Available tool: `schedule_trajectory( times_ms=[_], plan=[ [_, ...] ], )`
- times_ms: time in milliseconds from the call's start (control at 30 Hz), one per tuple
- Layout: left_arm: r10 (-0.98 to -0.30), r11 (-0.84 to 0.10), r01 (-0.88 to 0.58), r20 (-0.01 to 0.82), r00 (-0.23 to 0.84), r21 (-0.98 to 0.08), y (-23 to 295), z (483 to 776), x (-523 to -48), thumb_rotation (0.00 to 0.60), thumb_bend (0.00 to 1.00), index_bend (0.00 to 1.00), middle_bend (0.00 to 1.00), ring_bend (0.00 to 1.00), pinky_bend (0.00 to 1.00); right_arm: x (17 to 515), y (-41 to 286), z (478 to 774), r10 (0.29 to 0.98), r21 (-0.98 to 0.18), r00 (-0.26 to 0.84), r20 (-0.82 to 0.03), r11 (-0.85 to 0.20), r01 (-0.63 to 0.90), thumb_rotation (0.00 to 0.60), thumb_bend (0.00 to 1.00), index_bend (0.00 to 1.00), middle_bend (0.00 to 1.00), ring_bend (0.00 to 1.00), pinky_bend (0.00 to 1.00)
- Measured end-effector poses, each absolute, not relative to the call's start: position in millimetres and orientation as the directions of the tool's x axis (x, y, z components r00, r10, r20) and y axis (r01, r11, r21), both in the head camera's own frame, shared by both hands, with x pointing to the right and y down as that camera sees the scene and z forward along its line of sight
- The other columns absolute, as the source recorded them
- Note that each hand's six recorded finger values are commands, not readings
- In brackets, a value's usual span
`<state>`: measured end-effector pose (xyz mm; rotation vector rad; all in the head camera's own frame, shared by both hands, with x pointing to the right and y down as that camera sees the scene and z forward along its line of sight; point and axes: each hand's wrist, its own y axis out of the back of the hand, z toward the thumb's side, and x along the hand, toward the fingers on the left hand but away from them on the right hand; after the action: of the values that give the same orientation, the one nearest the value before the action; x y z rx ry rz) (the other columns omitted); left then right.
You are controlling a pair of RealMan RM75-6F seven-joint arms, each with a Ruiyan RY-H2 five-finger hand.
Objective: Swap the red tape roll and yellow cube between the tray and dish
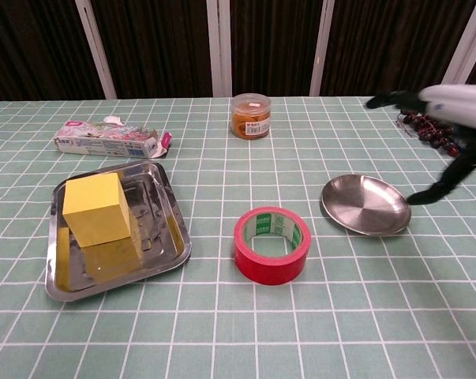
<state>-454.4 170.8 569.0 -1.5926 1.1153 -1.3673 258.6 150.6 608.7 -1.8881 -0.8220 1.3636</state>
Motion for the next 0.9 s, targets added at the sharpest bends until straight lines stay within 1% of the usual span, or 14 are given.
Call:
schedule_trajectory(
  times_ms=[67, 133, 233, 400, 467, 600, 700, 900],
  plan=[
    [-0.928, -0.373, -0.143, 0.366, 0.077, -0.917, 162.7, 573.4, -444.0, 0.6, 0.0, 0.16, 0.0, 0.0, 0.01, 291.9, 160.4, 596.3, 0.819, -0.817, 0.208, -0.535, -0.564, 0.118, 0.6, 0.0, 0.04, 0.0, 0.0, 0.04],
    [-0.906, -0.422, -0.142, 0.409, 0.11, -0.895, 152.8, 580.6, -430.3, 0.6, 0.0, 0.15, 0.0, 0.0, 0.01, 319.0, 176.0, 587.4, 0.831, -0.824, 0.165, -0.531, -0.552, 0.131, 0.6, 0.0, 0.04, 0.0, 0.0, 0.04],
    [-0.86, -0.504, -0.124, 0.484, 0.161, -0.855, 138.6, 594.4, -407.7, 0.6, 0.0, 0.15, 0.0, 0.0, 0.01, 347.0, 197.9, 576.9, 0.847, -0.835, 0.122, -0.518, -0.531, 0.142, 0.6, 0.0, 0.04, 0.0, 0.0, 0.04],
    [-0.757, -0.633, -0.063, 0.599, 0.261, -0.772, 119.4, 618.9, -360.8, 0.6, 0.0, 0.15, 0.0, 0.0, 0.01, 374.8, 215.6, 565.4, 0.867, -0.851, 0.076, -0.493, -0.498, 0.166, 0.6, 0.0, 0.04, 0.0, 0.0, 0.04],
    [-0.721, -0.664, -0.034, 0.627, 0.297, -0.747, 114.8, 626.2, -343.3, 0.6, 0.0, 0.14, 0.0, 0.0, 0.01, 381.3, 218.7, 564.2, 0.87, -0.853, 0.066, -0.488, -0.492, 0.174, 0.6, 0.0, 0.04, 0.0, 0.0, 0.04],
    [-0.664, -0.688, 0.058, 0.659, 0.353, -0.724, 111.5, 637.5, -314.2, 0.6, 0.0, 0.14, 0.0, 0.0, 0.01, 390.2, 222.6, 562.9, 0.88, -0.86, 0.056, -0.472, -0.474, 0.189, 0.6, 0.0, 0.04, 0.0, 0.0, 0.04],
    [-0.637, -0.697, 0.084, 0.669, 0.383, -0.712, 114.3, 646.0, -296.2, 0.6, 0.0, 0.14, 0.0, 0.0, 0.01, 393.8, 222.3, 563.7, 0.883, -0.863, 0.045, -0.468, -0.467, 0.193, 0.6, 0.0, 0.04, 0.0, 0.0, 0.04],
    [-0.599, -0.721, 0.112, 0.697, 0.395, -0.684, 127.2, 666.3, -286.9, 0.6, 0.0, 0.14, 0.0, 0.0, 0.01, 394.9, 223.3, 568.0, 0.875, -0.855, 0.036, -0.484, -0.481, 0.194, 0.6, 0.0, 0.04, 0.0, 0.0, 0.04]
  ],
)
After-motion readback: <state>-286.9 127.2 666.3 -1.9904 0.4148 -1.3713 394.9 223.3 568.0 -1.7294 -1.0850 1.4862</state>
